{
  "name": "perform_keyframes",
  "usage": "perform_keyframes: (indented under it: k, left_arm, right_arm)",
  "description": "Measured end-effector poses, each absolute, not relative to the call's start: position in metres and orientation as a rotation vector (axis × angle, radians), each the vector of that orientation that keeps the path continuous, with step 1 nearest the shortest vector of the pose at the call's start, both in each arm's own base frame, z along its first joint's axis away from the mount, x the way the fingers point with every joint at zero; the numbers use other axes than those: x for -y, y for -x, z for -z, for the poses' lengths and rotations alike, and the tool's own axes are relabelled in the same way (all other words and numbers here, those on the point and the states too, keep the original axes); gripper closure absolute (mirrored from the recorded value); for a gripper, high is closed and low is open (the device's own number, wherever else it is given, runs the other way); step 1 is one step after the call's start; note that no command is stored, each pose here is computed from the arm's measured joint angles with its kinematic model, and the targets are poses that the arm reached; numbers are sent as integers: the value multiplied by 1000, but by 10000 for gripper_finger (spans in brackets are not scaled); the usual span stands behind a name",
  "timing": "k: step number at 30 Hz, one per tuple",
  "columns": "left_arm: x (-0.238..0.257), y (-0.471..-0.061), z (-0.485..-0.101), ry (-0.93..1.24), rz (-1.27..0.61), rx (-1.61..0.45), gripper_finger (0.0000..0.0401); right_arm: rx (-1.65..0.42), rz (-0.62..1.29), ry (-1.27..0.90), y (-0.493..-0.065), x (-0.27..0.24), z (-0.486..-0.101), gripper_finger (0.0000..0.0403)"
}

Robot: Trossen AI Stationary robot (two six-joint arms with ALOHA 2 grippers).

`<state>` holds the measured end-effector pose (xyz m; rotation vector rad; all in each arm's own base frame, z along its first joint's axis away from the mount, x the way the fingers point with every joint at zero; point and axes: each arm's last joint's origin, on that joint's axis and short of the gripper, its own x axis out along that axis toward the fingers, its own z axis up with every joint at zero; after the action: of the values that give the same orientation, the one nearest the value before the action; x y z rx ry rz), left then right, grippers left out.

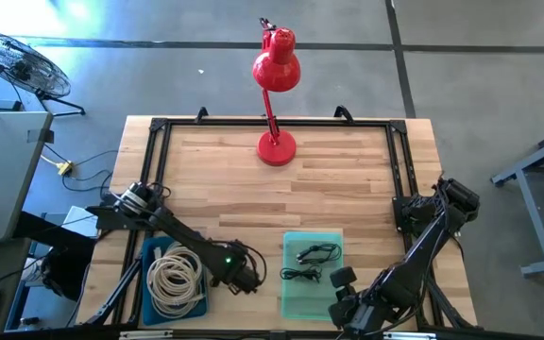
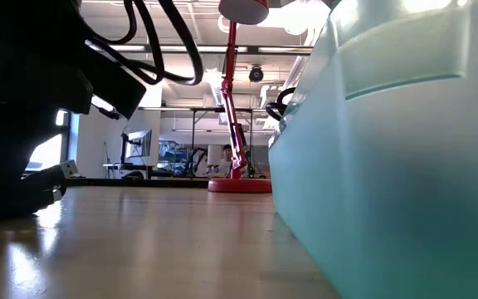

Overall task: Pick & Place USB Port
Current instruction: Put the black USB cable into the green bin

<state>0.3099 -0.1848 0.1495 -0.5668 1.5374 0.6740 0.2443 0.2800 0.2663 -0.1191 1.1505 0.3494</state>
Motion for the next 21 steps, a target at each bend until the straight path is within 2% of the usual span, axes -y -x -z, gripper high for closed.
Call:
perform_keyframes:
  k: [3,5,8,10,16,21]
  left_arm:
    - [184,-308,-144,562,-652,-1537,273]
    - [183,-307,-141,564,-647,-1542,289]
    - [184,-308,-140,532,-601,-1551,356]
    - [185,-309,-141,500,-568,-1543,381]
    - [195,-315,-155,372,-492,-1508,384]
    - [208,-333,-192,258,-383,-1354,384]
  right_arm:
    - [-1159,-361,113,-244,-280,-266,277]
    - [-1161,-364,112,-244,-280,-266,277]
    - [-1166,-371,110,-244,-281,-266,277]
    - [-1167,-387,122,-244,-281,-266,277]
    - [-1162,-417,157,-244,-280,-266,277]
    - [-1147,-408,154,-251,-277,-274,277]
